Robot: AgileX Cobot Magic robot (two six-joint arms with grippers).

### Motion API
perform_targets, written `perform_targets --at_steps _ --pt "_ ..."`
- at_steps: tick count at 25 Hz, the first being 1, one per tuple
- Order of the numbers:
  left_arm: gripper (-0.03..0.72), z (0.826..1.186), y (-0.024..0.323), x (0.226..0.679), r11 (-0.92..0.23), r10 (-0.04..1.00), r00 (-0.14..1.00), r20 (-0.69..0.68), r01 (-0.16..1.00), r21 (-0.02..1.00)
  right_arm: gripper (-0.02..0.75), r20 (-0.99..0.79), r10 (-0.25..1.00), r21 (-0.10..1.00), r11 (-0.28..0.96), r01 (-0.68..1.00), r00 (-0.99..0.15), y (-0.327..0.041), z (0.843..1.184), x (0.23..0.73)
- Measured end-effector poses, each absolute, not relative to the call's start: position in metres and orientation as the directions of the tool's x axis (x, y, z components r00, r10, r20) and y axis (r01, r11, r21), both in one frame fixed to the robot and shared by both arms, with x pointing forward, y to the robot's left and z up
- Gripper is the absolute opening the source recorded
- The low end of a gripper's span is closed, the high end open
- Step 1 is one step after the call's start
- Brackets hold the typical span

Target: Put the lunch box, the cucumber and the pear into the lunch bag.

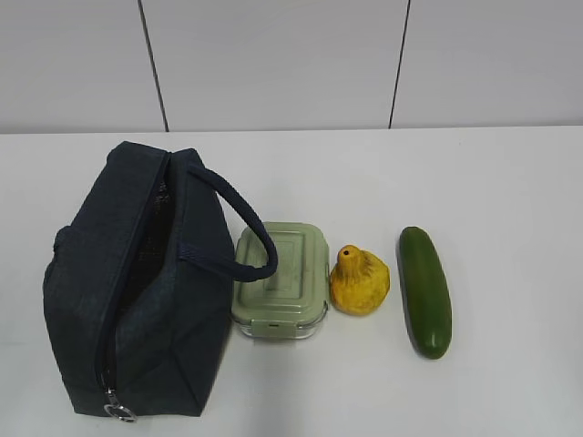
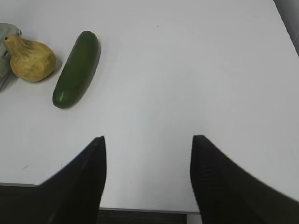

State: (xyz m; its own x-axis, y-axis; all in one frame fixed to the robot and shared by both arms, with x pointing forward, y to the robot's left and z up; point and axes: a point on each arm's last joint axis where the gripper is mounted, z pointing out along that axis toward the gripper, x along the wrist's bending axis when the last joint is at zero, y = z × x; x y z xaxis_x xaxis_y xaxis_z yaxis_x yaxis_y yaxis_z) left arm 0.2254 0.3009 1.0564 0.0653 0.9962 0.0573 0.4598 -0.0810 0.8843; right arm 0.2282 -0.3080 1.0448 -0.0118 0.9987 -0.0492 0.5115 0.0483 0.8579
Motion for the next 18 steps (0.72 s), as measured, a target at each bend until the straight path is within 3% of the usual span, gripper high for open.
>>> perform_targets --at_steps 18 --pt "0.242 1.0564 0.3009 0.2254 -0.081 0.996 0.065 0.057 0.46 0.884 0.443 -0.049 0.999 0.858 0.048 0.511 -0.012 -0.308 1.0448 0.2282"
